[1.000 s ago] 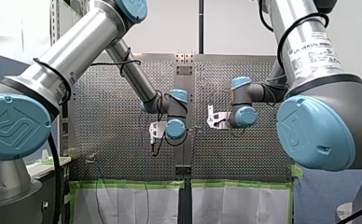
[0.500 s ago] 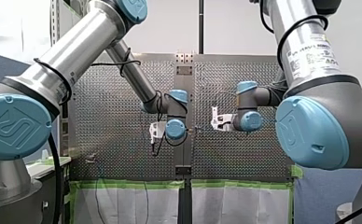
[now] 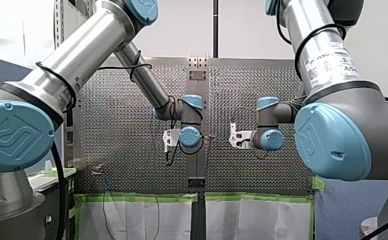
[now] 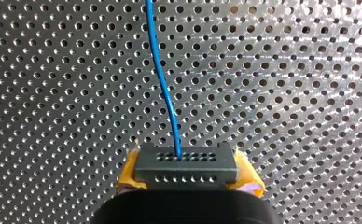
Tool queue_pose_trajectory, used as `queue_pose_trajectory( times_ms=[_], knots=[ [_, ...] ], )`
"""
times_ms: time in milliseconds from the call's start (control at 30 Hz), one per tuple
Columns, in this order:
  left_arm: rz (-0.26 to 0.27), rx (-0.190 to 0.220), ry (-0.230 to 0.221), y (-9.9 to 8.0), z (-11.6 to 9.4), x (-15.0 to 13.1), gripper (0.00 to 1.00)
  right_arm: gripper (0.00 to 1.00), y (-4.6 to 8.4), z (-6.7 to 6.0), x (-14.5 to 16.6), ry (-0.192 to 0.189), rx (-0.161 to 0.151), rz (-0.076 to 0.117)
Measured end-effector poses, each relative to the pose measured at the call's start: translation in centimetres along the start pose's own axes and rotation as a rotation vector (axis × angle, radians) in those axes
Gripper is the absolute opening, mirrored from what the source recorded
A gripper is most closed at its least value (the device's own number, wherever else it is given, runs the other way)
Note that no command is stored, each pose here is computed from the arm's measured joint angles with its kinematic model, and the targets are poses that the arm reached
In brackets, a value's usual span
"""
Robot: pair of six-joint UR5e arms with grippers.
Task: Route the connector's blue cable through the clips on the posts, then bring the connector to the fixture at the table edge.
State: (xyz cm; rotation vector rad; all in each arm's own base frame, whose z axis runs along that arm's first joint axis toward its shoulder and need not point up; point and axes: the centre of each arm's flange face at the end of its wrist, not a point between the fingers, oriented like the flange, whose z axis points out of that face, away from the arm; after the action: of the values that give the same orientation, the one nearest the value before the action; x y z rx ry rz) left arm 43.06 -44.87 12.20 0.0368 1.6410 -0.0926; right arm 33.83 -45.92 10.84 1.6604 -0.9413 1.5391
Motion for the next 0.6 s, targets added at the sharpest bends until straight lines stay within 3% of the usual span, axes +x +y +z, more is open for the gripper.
queue_pose_trajectory(
  times_ms=[300,600],
  knots=[
    [-0.004,-0.003,-0.003,0.0,0.5,-0.3,0.00,0.00,1.1,0.4,0.1,0.024,-0.009,0.006],
    [-0.002,0.008,0.016,-0.9,1.5,1.2,0.00,0.00,2.2,0.7,0.2,0.045,-0.019,0.017]
  ],
)
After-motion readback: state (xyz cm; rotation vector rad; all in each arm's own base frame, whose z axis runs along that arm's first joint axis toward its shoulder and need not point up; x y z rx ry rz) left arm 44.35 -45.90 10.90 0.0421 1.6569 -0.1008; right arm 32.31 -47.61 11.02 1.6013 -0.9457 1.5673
